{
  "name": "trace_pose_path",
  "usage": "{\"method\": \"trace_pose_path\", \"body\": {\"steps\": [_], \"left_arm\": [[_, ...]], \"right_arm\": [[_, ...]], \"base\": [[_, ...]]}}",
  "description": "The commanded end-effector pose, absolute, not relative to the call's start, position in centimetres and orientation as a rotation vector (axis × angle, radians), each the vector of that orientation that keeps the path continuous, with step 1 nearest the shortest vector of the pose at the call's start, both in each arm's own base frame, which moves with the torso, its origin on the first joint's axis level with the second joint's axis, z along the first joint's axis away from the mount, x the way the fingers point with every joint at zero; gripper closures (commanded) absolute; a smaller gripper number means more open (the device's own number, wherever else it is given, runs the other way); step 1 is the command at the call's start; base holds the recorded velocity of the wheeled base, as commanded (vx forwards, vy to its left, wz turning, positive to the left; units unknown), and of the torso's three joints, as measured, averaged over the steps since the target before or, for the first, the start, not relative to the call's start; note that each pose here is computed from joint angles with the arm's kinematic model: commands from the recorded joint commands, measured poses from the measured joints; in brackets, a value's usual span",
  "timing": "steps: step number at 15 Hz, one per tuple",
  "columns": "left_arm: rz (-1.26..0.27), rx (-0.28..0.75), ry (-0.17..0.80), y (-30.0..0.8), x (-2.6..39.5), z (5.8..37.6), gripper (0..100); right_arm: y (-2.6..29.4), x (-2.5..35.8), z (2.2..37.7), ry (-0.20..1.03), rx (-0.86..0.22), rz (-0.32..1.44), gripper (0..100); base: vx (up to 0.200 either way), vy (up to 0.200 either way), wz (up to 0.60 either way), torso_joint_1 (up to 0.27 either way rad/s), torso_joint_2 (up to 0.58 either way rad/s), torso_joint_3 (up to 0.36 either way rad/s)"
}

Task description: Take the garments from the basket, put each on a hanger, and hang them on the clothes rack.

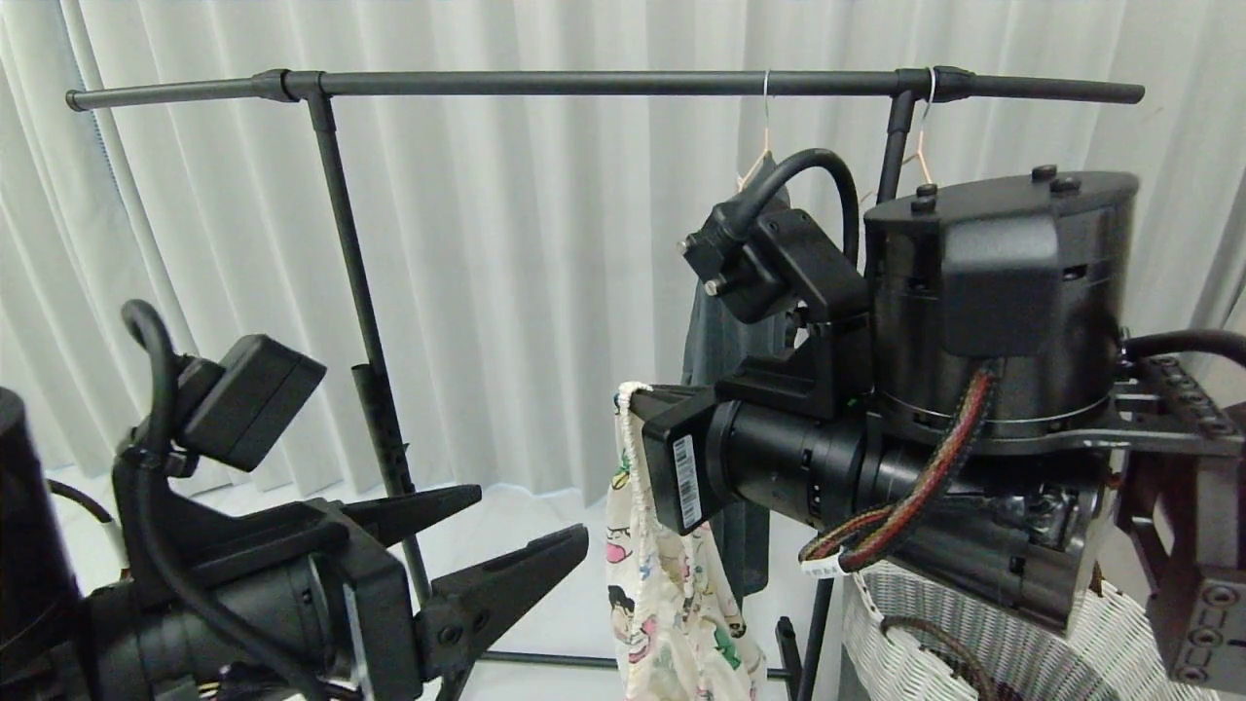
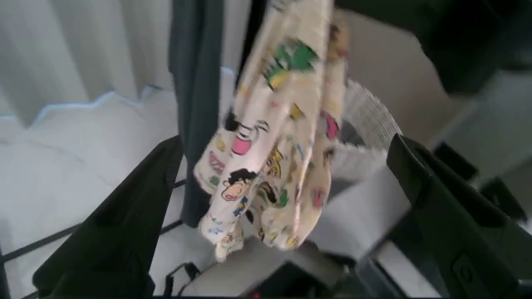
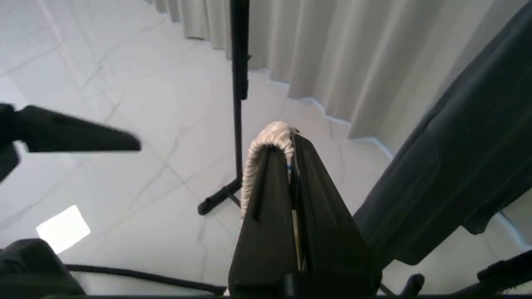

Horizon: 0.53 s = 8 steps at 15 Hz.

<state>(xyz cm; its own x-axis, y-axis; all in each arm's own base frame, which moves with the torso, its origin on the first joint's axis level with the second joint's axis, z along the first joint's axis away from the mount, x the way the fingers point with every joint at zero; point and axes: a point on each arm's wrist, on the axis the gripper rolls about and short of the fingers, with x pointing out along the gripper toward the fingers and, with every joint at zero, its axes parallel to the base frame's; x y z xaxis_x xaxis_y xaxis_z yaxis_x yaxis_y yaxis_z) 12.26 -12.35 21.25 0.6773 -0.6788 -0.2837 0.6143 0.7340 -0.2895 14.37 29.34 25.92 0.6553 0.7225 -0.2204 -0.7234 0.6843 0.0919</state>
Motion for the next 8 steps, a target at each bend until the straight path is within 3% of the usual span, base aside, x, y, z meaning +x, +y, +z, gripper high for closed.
{"method": "trace_pose_path", "body": {"steps": [1, 6, 8], "left_arm": [[-0.715, -0.165, 0.419, -13.4, 13.3, 20.8, 0], [-0.563, -0.115, 0.535, -13.8, 14.1, 17.3, 0], [-0.583, -0.080, 0.588, -13.6, 13.1, 15.8, 0]], "right_arm": [[29.6, 14.5, 26.0, 0.244, -0.003, 0.819, 100], [29.8, 14.5, 26.7, 0.220, 0.002, 0.824, 100], [29.8, 14.6, 27.0, 0.213, 0.007, 0.825, 100]], "base": [[0.000, 0.000, 0.00, 0.000, 0.00, 0.000], [0.000, 0.000, 0.00, 0.000, 0.00, 0.000], [0.000, 0.000, 0.00, 0.000, 0.00, 0.000]]}}
